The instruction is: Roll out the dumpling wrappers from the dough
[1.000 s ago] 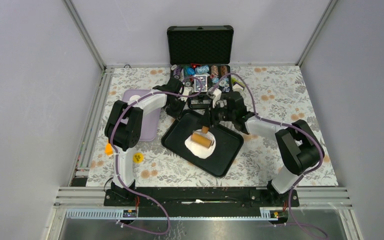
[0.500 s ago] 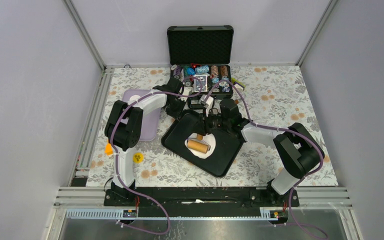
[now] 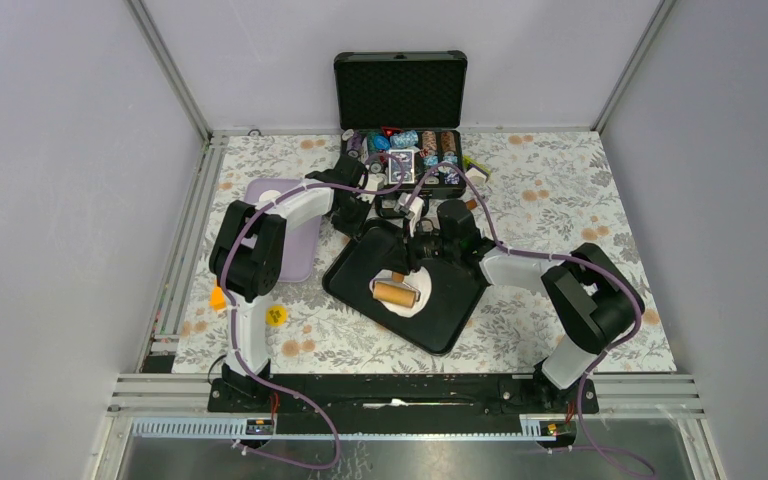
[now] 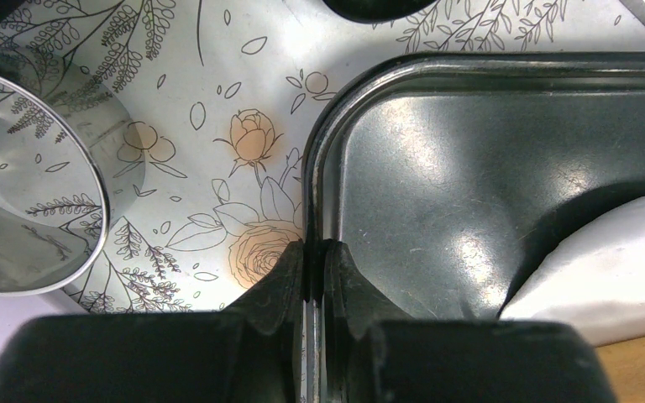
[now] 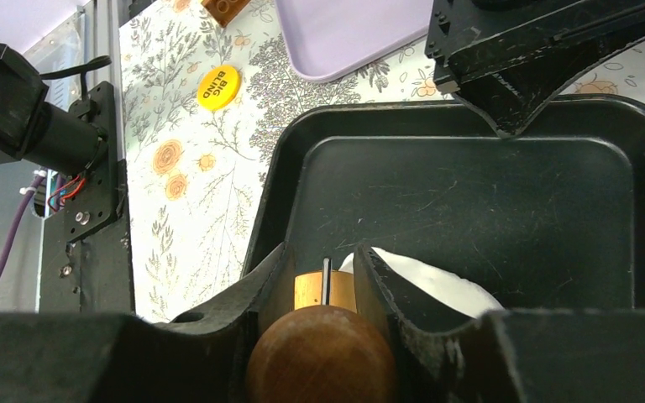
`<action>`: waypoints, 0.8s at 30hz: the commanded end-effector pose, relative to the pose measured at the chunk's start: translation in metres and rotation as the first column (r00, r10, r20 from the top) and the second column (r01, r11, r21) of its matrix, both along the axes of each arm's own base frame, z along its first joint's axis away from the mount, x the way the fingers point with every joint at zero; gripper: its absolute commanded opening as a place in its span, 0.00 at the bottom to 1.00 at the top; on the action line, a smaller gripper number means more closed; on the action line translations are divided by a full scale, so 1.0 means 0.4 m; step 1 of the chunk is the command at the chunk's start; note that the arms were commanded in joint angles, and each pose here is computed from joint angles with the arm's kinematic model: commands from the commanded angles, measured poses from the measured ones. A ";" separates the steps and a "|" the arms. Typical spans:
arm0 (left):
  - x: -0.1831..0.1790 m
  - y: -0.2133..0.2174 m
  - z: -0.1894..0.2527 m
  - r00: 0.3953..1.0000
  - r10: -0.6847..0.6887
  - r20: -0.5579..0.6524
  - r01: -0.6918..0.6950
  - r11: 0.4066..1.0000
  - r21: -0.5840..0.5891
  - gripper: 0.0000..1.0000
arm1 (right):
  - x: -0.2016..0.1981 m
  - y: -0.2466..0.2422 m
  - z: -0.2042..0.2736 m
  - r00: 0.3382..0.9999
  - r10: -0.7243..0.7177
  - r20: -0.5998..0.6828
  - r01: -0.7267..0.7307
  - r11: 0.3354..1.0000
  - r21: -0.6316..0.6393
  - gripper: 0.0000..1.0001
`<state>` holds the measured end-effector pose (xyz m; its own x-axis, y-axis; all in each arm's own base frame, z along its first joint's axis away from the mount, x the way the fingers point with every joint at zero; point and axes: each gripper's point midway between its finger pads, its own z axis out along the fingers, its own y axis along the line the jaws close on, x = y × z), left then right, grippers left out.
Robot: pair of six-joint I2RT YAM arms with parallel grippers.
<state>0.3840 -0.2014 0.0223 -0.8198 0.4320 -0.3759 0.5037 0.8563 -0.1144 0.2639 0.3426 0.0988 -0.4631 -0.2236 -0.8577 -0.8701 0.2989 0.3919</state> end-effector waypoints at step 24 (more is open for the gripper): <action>-0.017 0.049 -0.035 1.000 0.006 -0.014 -0.004 0.995 0.101 0.00 | 0.131 -0.064 0.101 0.983 -0.167 -0.080 0.168 0.986 0.009 0.00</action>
